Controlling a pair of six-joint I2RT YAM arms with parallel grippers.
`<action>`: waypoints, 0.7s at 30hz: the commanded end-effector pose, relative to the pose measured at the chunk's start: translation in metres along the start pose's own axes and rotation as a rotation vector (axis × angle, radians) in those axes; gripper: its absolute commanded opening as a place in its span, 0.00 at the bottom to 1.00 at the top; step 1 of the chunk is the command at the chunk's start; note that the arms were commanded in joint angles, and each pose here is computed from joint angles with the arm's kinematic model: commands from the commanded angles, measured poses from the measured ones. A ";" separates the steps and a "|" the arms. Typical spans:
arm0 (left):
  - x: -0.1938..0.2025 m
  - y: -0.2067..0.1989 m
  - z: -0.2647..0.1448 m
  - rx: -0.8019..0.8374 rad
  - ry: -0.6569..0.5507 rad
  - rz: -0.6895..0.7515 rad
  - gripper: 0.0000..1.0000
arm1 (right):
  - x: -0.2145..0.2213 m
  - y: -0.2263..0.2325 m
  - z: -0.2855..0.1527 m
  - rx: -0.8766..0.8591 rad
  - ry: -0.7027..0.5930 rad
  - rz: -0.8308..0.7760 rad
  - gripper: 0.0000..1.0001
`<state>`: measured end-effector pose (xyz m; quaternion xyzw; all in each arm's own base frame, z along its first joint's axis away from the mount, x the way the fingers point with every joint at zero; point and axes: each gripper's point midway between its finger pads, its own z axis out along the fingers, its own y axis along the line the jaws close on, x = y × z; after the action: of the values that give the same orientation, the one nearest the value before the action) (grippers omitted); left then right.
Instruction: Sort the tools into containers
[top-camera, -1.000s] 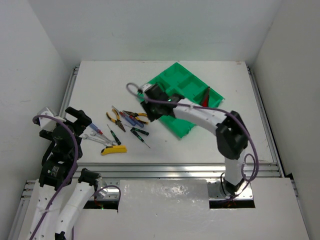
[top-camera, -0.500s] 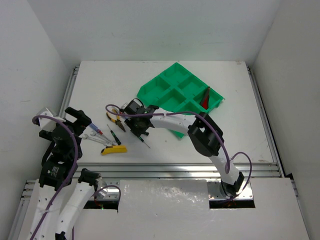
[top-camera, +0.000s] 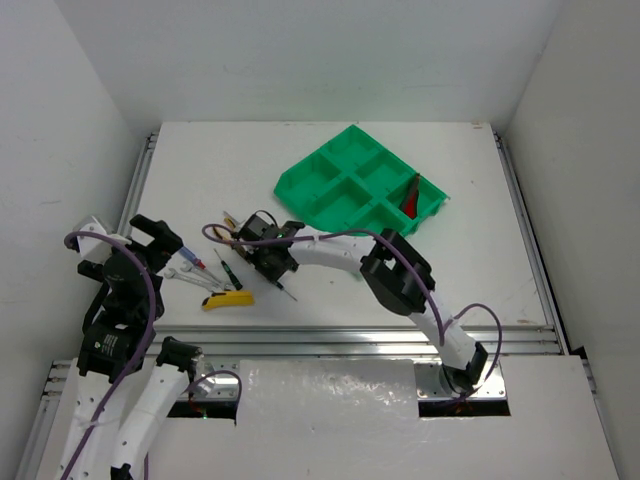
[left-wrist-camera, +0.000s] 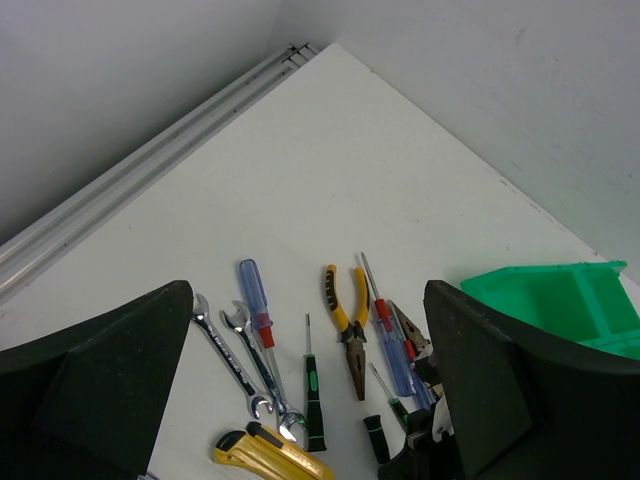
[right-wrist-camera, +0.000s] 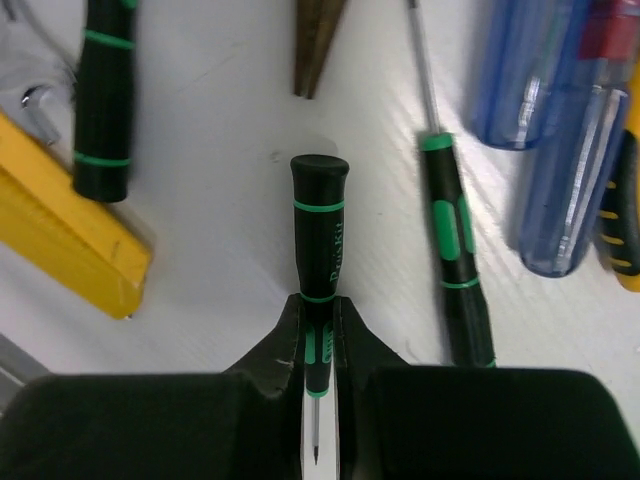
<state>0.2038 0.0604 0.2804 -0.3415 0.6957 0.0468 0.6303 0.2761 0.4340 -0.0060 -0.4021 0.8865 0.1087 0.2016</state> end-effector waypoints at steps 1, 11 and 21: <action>-0.008 -0.005 0.001 0.021 -0.029 -0.020 1.00 | -0.022 0.024 -0.038 -0.084 -0.076 0.015 0.04; -0.006 -0.007 0.003 0.021 -0.020 -0.013 1.00 | -0.064 -0.112 -0.145 0.055 -0.338 0.338 0.03; -0.007 -0.005 0.003 0.011 -0.025 -0.015 1.00 | -0.038 -0.355 -0.173 0.338 -0.351 0.810 0.03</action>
<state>0.2044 0.0592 0.2801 -0.3383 0.6979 0.0451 0.6297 0.5172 0.1666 0.1673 0.0238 0.9164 0.1035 0.3859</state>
